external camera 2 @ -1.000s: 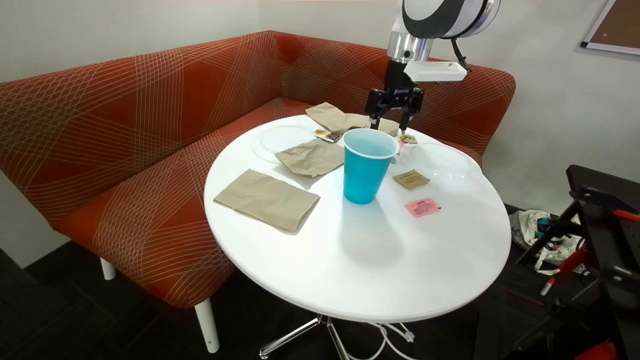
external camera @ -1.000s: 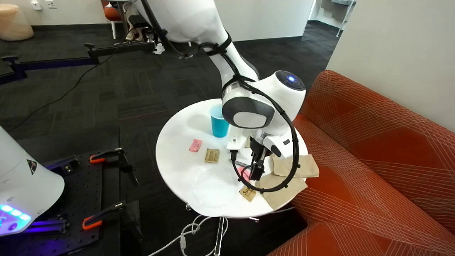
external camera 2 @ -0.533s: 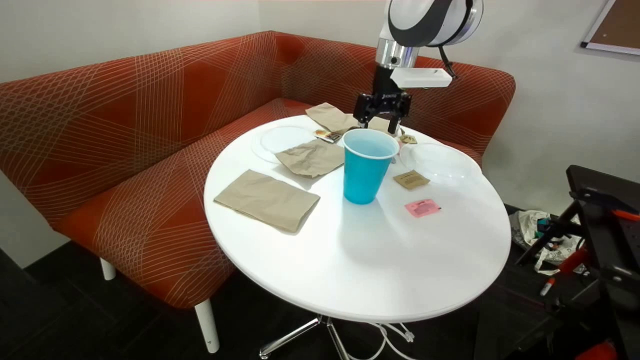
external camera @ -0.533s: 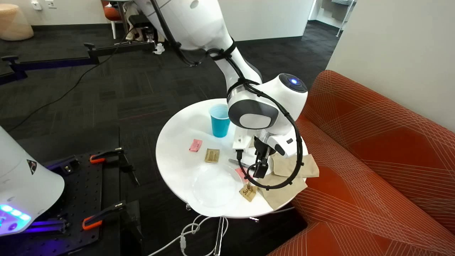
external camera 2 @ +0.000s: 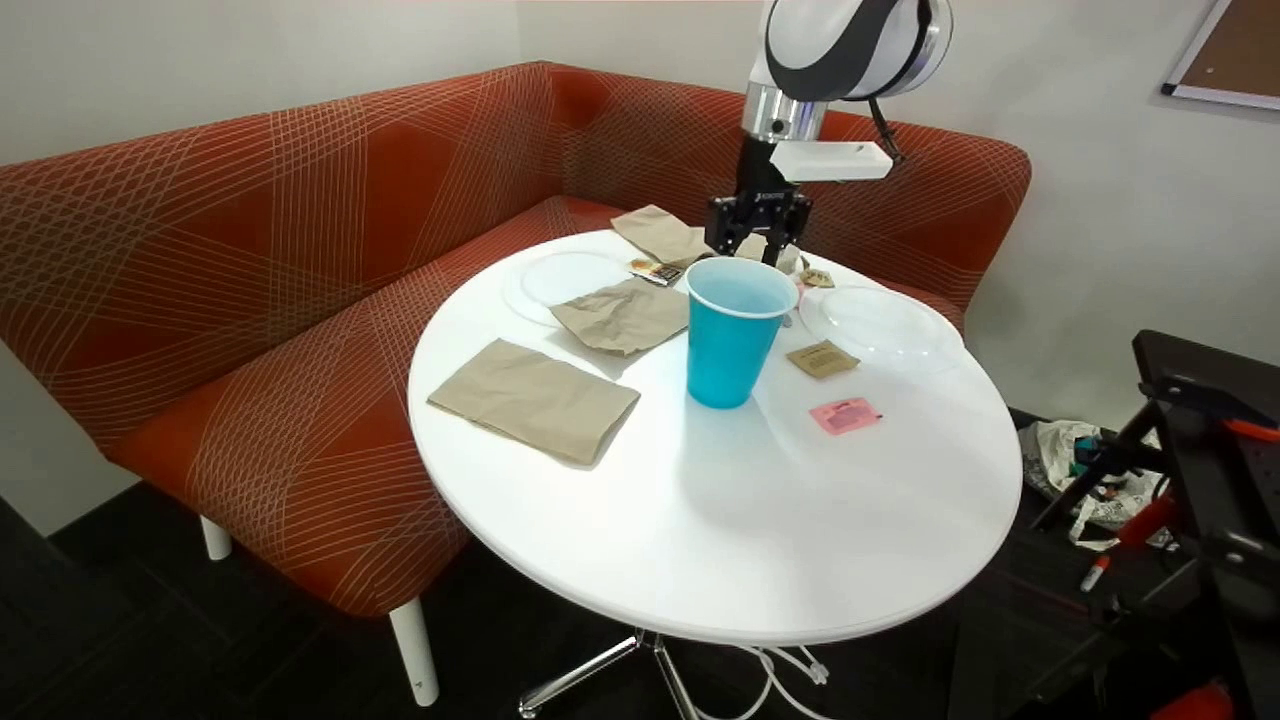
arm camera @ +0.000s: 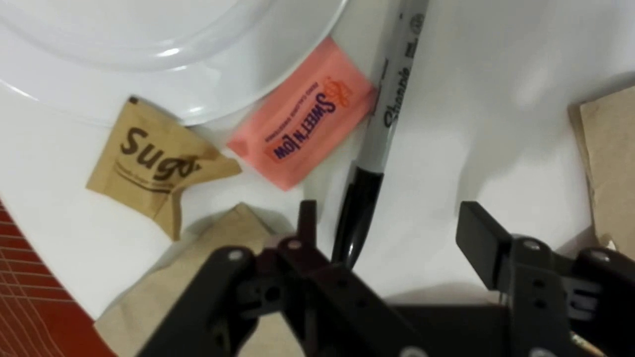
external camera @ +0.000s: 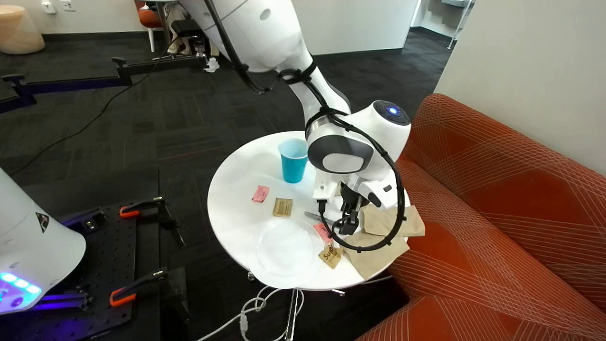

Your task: Pick up the marker and put it in the cup

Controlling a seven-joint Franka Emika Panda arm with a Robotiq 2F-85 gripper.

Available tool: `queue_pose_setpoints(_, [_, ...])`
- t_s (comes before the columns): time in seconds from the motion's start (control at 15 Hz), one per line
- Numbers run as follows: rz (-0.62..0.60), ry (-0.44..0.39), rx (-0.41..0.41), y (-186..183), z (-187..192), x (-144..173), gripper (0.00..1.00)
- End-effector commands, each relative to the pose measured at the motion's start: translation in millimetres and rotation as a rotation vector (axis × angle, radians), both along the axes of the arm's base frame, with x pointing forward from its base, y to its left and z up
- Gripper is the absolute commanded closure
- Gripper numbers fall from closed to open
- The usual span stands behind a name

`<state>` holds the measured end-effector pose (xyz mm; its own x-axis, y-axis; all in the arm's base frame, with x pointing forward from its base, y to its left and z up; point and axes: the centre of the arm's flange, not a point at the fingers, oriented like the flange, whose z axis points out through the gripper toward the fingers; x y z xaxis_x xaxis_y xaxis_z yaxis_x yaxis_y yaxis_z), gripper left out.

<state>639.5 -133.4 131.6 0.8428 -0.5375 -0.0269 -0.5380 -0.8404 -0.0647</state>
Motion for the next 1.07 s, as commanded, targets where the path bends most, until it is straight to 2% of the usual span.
queue_pose_setpoints(0.0, [-0.021,0.009,0.000,0.5,0.7,8.9,0.58])
queue_pose_setpoints(0.27, [-0.021,0.009,0.001,0.0,0.5,10.0,0.88])
queue_pose_setpoints(0.4, [-0.009,0.032,0.005,0.3,1.1,7.9,1.00])
queue_pose_setpoints(0.67, [0.025,0.059,0.016,10.0,29.7,-7.3,0.96])
queue_pose_setpoints(1.0, [0.177,0.043,-0.033,36.7,102.5,-20.3,0.96])
